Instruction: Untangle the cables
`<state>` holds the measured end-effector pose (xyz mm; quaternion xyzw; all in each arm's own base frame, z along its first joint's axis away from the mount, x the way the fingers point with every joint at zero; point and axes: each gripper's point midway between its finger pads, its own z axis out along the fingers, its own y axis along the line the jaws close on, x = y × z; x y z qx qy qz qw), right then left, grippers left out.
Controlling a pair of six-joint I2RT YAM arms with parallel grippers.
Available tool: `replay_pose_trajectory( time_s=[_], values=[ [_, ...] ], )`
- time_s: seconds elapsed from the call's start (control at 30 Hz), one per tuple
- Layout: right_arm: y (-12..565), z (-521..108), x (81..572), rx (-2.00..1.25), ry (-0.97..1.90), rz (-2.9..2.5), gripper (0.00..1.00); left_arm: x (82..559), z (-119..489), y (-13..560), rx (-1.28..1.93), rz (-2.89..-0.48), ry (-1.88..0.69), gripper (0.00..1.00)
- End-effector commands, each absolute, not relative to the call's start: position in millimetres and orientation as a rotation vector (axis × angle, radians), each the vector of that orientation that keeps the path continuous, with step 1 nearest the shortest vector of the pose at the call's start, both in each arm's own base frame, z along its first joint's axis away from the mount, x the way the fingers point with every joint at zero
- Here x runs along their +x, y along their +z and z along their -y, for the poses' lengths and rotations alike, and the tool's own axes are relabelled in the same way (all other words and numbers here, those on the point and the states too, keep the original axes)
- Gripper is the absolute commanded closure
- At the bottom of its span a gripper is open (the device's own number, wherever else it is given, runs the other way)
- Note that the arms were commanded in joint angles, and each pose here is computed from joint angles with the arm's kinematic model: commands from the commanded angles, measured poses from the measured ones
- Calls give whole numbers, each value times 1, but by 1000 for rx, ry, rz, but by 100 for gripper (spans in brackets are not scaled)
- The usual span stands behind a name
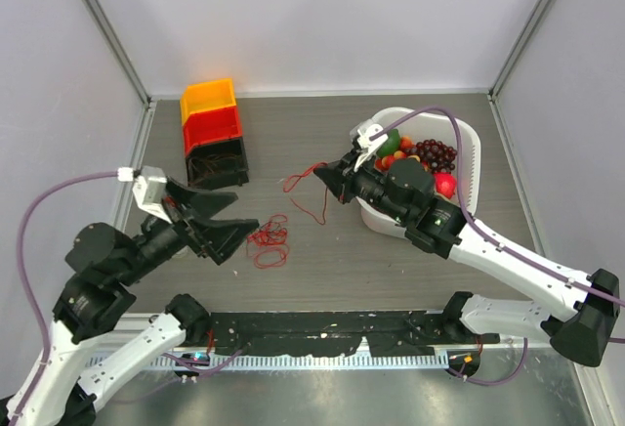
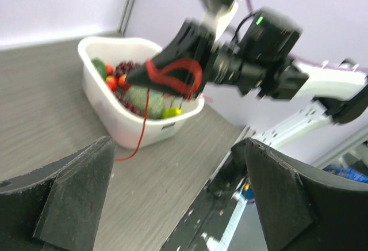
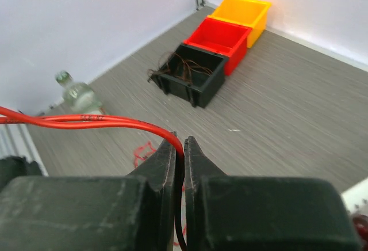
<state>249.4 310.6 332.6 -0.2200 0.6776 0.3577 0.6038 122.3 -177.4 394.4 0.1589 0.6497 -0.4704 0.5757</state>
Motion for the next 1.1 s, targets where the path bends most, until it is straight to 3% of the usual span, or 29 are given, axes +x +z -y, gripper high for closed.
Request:
replay_pose_trajectory(
  time_s=[0.0,0.37,0.67,0.93,1.07],
  values=[
    [336,-299,250,-676,657,-1496,99,128,184,434,396,-1495,-1097,0],
    [338,-309,239,-778,691,-1474,99,174,258,391,542,-1836,-1177,4],
    [337,-318,234,-816,723,-1465,99,191,287,369,554,-1935,-1273,52],
    [332,-319,227,-845,735,-1482,99,202,291,350,474,-1965,-1277,69],
    [332,-319,224,-853,743,-1479,99,206,290,348,463,-1971,-1261,86]
  ],
)
